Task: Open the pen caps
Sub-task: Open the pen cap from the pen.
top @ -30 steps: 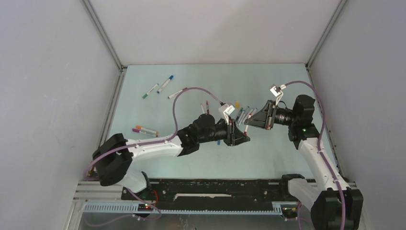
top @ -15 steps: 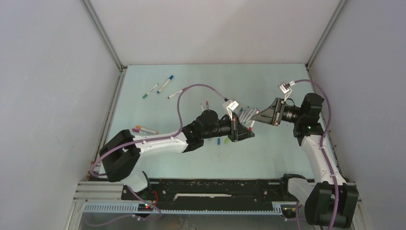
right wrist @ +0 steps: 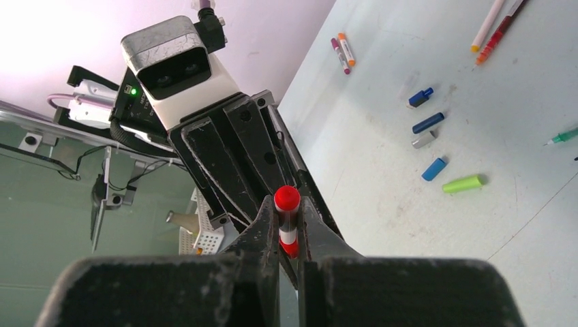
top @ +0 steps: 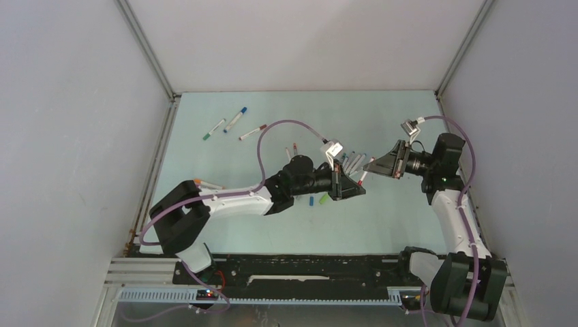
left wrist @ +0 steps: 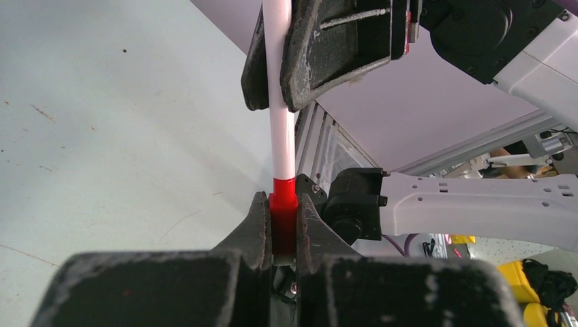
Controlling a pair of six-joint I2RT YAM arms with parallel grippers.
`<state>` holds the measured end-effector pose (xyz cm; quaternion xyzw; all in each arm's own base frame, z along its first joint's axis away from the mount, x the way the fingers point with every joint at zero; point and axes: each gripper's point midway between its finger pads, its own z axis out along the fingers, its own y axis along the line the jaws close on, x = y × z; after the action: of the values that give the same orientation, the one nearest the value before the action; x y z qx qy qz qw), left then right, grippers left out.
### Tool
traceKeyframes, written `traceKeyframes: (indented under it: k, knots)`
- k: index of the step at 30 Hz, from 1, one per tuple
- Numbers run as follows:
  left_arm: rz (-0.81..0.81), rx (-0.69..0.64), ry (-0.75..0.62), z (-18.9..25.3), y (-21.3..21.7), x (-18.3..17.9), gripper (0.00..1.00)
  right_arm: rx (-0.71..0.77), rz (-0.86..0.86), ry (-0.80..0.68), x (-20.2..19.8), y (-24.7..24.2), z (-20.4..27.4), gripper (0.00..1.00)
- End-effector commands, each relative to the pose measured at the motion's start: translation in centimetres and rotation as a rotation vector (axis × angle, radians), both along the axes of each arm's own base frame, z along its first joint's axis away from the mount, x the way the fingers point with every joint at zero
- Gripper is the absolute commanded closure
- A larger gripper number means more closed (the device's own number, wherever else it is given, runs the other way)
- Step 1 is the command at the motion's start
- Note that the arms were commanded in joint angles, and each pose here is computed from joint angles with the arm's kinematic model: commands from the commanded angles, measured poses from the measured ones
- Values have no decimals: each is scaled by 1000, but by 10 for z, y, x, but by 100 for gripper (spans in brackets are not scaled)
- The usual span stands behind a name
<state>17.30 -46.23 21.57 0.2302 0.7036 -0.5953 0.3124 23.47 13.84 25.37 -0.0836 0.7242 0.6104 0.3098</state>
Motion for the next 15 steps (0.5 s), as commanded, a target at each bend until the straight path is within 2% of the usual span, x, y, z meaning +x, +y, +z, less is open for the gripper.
traceKeyframes:
  k: [1, 15]
  knots:
    - [-317, 291, 227, -91, 34, -89, 100, -72, -298, -226, 66, -42, 43, 100]
    - [-350, 393, 250, -114, 62, -109, 100, -64, -310, -257, 76, -47, 51, 100]
